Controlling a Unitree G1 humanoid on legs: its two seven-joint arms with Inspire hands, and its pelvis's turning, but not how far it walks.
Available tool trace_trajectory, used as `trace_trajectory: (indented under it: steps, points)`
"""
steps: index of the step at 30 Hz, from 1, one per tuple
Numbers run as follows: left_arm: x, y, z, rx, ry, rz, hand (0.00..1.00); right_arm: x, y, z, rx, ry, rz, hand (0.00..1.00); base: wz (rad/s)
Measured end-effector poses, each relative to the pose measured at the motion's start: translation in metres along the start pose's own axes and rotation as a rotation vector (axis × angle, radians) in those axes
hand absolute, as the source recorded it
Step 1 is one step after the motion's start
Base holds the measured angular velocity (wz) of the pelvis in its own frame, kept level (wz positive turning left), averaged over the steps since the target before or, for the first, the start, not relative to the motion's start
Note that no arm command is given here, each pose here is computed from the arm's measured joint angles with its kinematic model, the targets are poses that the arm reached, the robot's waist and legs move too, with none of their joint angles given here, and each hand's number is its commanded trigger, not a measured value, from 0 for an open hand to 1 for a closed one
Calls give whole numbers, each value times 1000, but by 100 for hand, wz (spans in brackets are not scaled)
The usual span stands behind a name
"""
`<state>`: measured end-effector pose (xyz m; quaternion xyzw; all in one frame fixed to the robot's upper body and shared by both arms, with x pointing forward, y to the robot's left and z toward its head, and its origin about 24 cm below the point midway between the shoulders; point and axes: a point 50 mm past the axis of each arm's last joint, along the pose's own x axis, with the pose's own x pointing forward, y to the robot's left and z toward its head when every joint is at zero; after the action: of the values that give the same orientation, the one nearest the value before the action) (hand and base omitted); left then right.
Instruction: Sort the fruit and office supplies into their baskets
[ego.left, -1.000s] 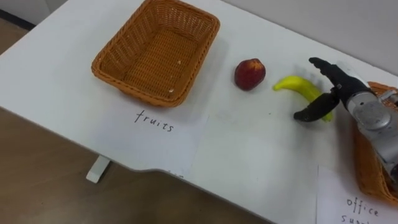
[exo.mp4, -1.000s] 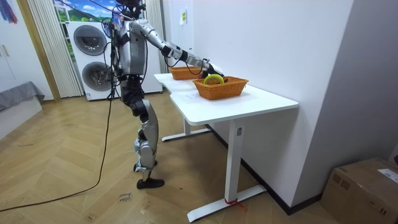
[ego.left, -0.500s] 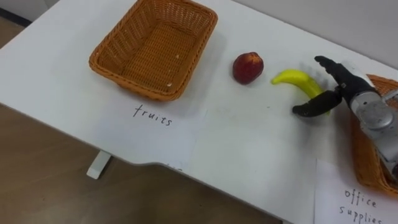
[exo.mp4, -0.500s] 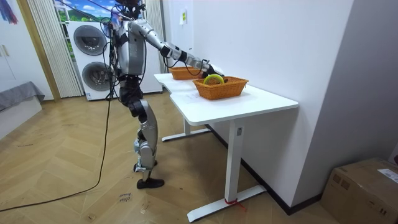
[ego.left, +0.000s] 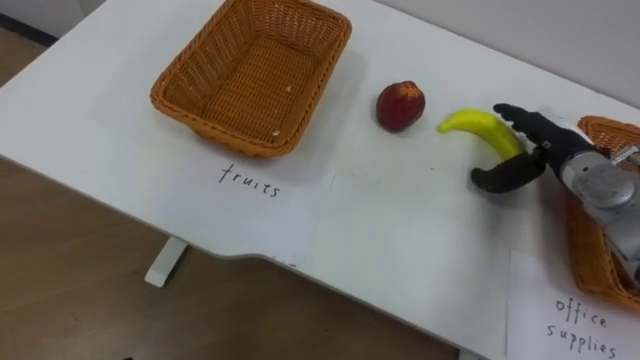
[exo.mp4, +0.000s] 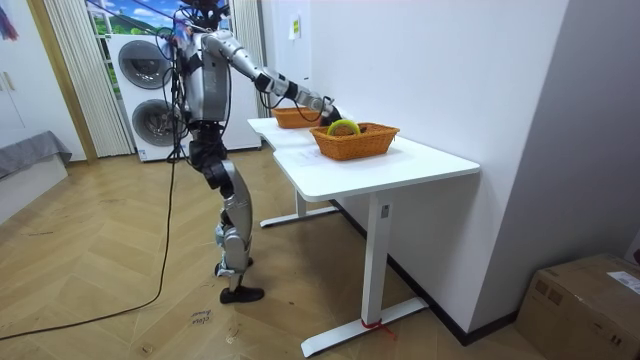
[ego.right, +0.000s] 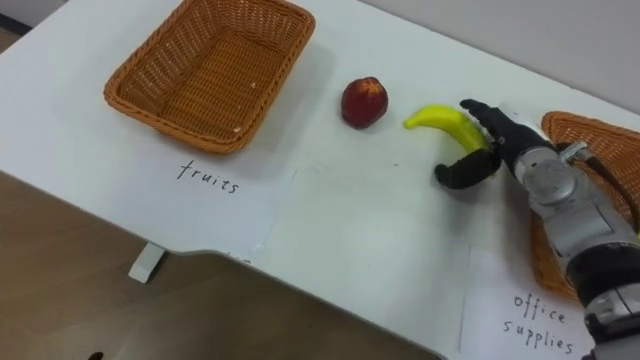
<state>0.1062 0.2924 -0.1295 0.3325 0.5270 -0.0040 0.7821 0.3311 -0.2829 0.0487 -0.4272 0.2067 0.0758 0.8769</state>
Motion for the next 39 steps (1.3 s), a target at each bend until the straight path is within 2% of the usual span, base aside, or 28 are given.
trace_trajectory:
  steps: [4, 21, 23, 39]
  points:
    - [0, 5, -3, 9, 9, 9, 0, 0, 2, -1, -13, 7, 31, 0, 4]
    - [2, 3, -7, 24, 26, -7, 0, -2, 3, -5, -58, 16, 57, 0, 0]
    - [2, 3, -7, 24, 27, -7, 0, -2, 2, -5, -58, 14, 56, 99, 0]
    - [1, 6, -10, 7, 22, 2, 0, -4, -7, -5, -88, 19, -10, 100, 0]
